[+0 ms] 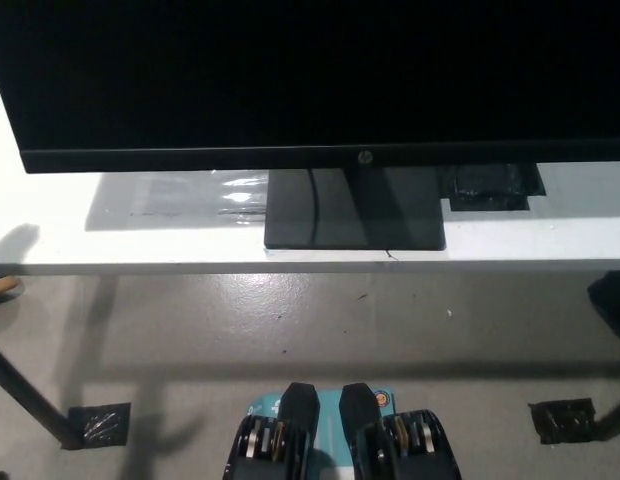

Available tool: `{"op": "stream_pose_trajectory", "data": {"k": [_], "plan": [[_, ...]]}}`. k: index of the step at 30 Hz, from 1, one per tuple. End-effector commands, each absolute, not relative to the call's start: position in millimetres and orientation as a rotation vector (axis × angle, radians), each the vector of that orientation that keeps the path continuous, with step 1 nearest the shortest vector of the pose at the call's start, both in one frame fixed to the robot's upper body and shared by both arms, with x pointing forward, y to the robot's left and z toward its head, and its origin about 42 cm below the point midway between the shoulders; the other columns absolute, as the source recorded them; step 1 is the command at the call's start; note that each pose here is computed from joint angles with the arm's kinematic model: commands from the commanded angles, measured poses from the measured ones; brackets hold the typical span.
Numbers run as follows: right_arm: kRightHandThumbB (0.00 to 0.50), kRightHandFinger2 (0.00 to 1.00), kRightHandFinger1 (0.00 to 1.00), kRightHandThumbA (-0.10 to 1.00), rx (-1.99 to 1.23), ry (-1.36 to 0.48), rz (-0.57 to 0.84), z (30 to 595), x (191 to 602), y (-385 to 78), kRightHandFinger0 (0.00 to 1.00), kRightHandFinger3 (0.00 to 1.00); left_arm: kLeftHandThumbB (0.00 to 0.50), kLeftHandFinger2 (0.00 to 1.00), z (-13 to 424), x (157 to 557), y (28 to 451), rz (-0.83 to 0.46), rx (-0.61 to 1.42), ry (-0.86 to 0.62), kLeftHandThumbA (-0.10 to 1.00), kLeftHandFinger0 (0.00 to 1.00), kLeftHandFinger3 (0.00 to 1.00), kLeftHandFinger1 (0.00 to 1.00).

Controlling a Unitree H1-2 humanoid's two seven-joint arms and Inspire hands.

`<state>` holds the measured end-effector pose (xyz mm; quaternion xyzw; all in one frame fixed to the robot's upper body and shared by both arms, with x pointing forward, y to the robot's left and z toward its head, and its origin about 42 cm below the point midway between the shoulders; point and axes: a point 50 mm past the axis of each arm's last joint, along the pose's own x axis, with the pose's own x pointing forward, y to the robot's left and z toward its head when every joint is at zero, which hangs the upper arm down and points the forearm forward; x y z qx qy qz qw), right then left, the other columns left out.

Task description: The monitor is placed at the center of the table and the robot uses both its hand to grab the left and right sides of the monitor to tilt the angle of the monitor downwards

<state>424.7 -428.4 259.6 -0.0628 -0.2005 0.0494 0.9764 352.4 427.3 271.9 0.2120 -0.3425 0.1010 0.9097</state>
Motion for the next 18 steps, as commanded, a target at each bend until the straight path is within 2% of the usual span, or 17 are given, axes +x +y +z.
{"op": "stream_pose_trajectory", "data": {"k": [1, 5, 9, 10, 15, 18], "plan": [[0.5, 1.0, 1.0, 0.83, 0.11, -0.413, 0.429, 336.2, 452.0, -446.7, 1.0, 1.0, 0.368, 1.0, 312.5, 354.5, 437.7, 0.208, 0.539, -0.789, 0.9, 1.0, 1.0, 1.0], [0.5, 1.0, 1.0, 0.86, 0.118, -0.378, 0.454, 338.1, 467.4, -445.4, 1.0, 1.0, 0.376, 1.0, 312.3, 353.2, 437.5, 0.207, 0.554, -0.785, 0.93, 1.0, 1.0, 1.0], [0.5, 1.0, 1.0, 0.83, 0.147, -0.34, 0.469, 341.7, 478.2, -445.1, 1.0, 1.0, 0.388, 1.0, 312.9, 352.4, 436.1, 0.202, 0.55, -0.788, 0.93, 1.0, 1.0, 1.0], [0.5, 1.0, 1.0, 0.85, 0.138, -0.338, 0.472, 342.8, 480.6, -444.6, 1.0, 1.0, 0.381, 1.0, 313.3, 352.0, 436.3, 0.201, 0.552, -0.789, 0.93, 1.0, 1.0, 1.0], [0.5, 1.0, 1.0, 0.84, 0.129, -0.304, 0.46, 345.3, 491.8, -443.2, 1.0, 1.0, 0.365, 1.0, 313.5, 351.6, 436.6, 0.192, 0.546, -0.795, 0.91, 1.0, 1.0, 1.0], [0.5, 1.0, 1.0, 0.83, 0.126, -0.284, 0.464, 344.9, 496.8, -442.3, 1.0, 1.0, 0.389, 1.0, 314.5, 351.0, 435.6, 0.189, 0.543, -0.791, 0.91, 1.0, 1.0, 1.0]]}}
